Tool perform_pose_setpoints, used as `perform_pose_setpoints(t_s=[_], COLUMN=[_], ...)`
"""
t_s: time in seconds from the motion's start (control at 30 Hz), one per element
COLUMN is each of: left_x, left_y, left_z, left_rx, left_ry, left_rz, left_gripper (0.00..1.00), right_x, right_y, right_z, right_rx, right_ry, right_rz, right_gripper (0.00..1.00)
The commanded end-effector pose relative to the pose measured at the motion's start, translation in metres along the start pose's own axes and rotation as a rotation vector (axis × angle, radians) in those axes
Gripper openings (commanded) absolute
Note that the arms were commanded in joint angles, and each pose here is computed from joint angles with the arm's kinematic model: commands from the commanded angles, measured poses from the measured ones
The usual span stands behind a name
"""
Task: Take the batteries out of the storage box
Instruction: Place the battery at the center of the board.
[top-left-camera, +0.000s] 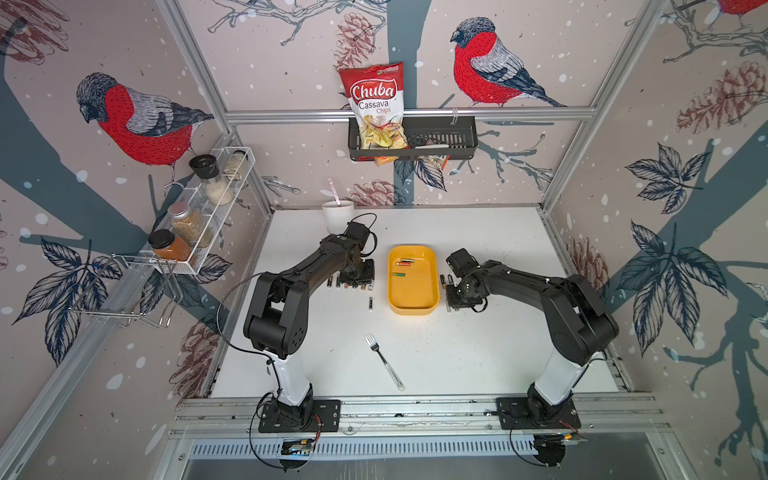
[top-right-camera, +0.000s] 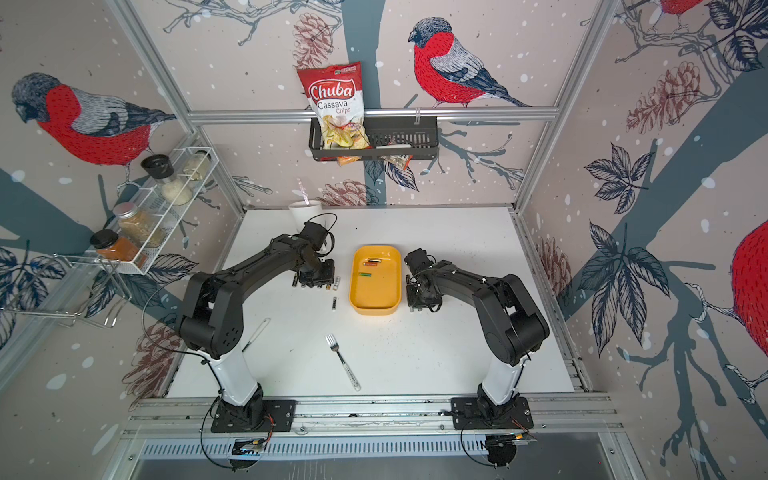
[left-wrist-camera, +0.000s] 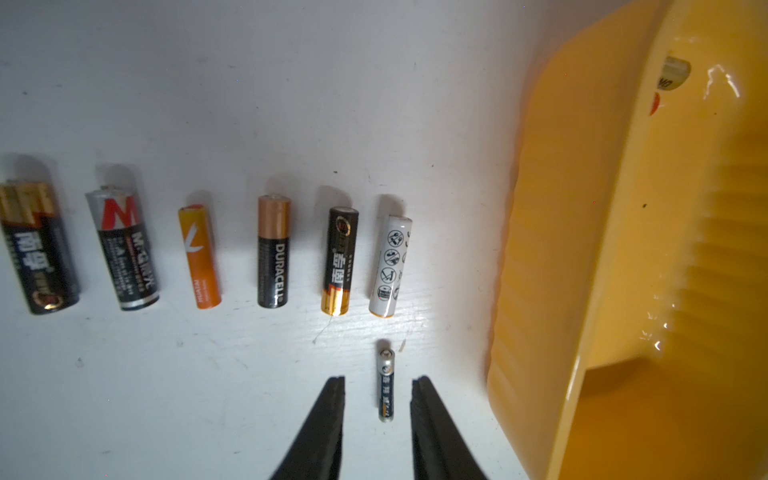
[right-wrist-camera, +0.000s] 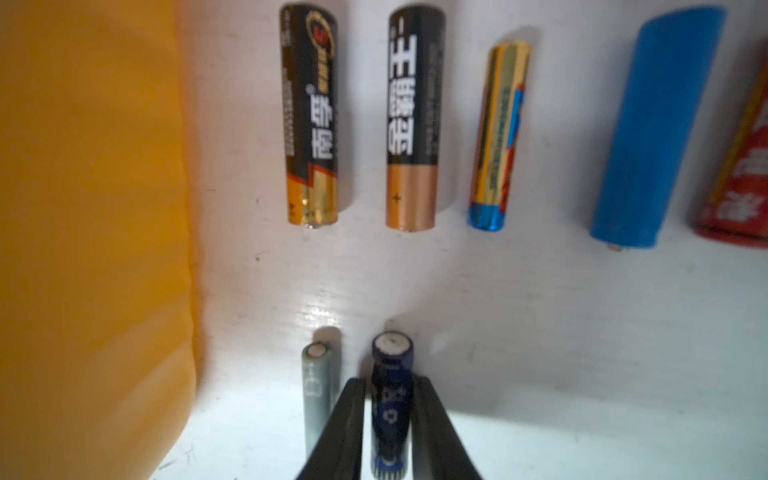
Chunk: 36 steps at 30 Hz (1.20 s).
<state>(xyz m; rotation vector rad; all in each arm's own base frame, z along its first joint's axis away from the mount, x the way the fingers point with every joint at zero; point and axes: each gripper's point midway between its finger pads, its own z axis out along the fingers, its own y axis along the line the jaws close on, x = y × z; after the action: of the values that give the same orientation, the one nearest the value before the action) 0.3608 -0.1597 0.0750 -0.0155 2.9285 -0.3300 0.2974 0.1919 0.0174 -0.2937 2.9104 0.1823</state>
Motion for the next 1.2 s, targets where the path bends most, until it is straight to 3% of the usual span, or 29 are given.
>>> perform_pose_setpoints(t_s=[0.0, 0.7, 0.93, 1.17], left_x=[0.000, -0.034, -0.064, -0.078], left_y=[0.000, -0.015, -0.051, -0.095], left_z=[-0.003, -0.034, -0.055, -0.040], left_rx=[0.006, -0.009, -0.028, -0.013], left_ry=[-0.002, -0.068, -0.098, -0.085], left_rz=[0.003, 0.040, 0.137, 0.215], left_gripper=[0.32, 0.32, 0.32, 0.32], right_x=[0.002, -0.019, -0.034, -0.040], right_y=[-0.003, 0.000, -0.001, -0.010], right_z=[-0.003, -0.033, -0.050, -0.057], right_rx=[0.018, 0.015, -0.003, -0.002], right_ry=[0.007, -0.061, -0.106, -0.117], right_rz=[0.000, 0.001, 0.017, 0.035], right_gripper=[0.27, 0.28, 0.28, 0.29])
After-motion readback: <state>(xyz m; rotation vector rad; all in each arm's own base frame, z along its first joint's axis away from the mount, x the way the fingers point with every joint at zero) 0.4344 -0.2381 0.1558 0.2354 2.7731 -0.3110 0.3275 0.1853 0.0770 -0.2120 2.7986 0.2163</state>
